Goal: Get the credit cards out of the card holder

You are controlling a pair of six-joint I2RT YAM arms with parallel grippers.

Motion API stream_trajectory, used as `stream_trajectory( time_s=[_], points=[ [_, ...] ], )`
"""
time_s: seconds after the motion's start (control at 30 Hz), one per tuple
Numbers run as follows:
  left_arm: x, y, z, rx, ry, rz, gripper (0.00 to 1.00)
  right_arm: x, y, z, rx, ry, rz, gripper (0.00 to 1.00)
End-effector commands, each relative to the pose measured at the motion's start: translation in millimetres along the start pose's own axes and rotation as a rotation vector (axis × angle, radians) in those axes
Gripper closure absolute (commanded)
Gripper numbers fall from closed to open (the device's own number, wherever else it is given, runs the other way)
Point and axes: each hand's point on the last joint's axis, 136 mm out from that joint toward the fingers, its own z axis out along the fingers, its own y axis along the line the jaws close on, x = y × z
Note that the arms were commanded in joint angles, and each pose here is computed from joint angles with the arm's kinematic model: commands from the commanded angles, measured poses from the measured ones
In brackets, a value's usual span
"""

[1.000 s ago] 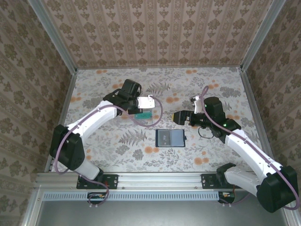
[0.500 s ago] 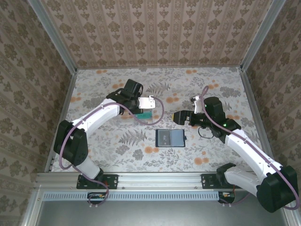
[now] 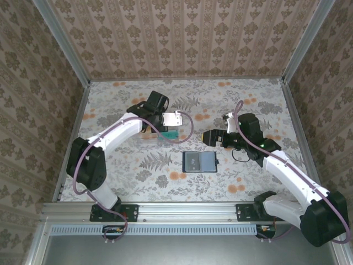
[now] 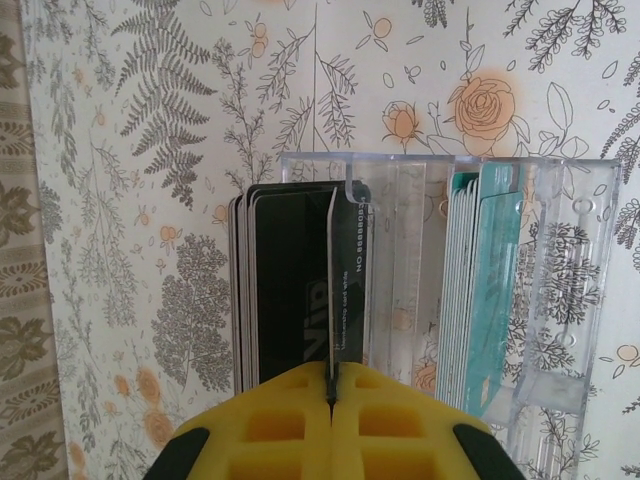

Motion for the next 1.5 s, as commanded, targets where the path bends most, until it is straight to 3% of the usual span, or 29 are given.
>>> stream_trajectory(
  time_s=[0.0, 0.1, 0.5, 1.03, 1.27, 1.47],
  points=[
    [0.9, 5.2, 2.3, 0.006, 0.018, -0.027, 0.93, -3.0, 1.3, 1.8, -0.005, -0.010, -0.006, 0.00],
    [-0.3, 7.3, 2.7, 0.013, 0.023, -0.037, 0.86, -3.1, 1.1, 2.1, -0.005, -0.010, -0.006, 0.00],
    [-1.3, 10.0, 4.6, -0.001, 0.029, -0.042, 0.82, -1.4, 0.1, 6.4, -0.012, 0.006, 0.004, 0.00],
    [8.8, 23.3, 14.9, -0.069, 0.094, -0.061, 0.82, 0.7, 1.1, 5.3, -0.019, 0.009, 0.009, 0.00],
    [-0.4, 20.1, -0.5, -0.065, 0.032, -0.069, 0.80, 3.1, 0.3, 5.0, -0.020, 0.010, 0.017, 0.00],
    [-9.1, 29.6, -27.7, -0.128, -0.036, -0.153, 0.78, 3.4, -0.9, 4.7, -0.008, 0.013, 0.026, 0.00]
  ],
)
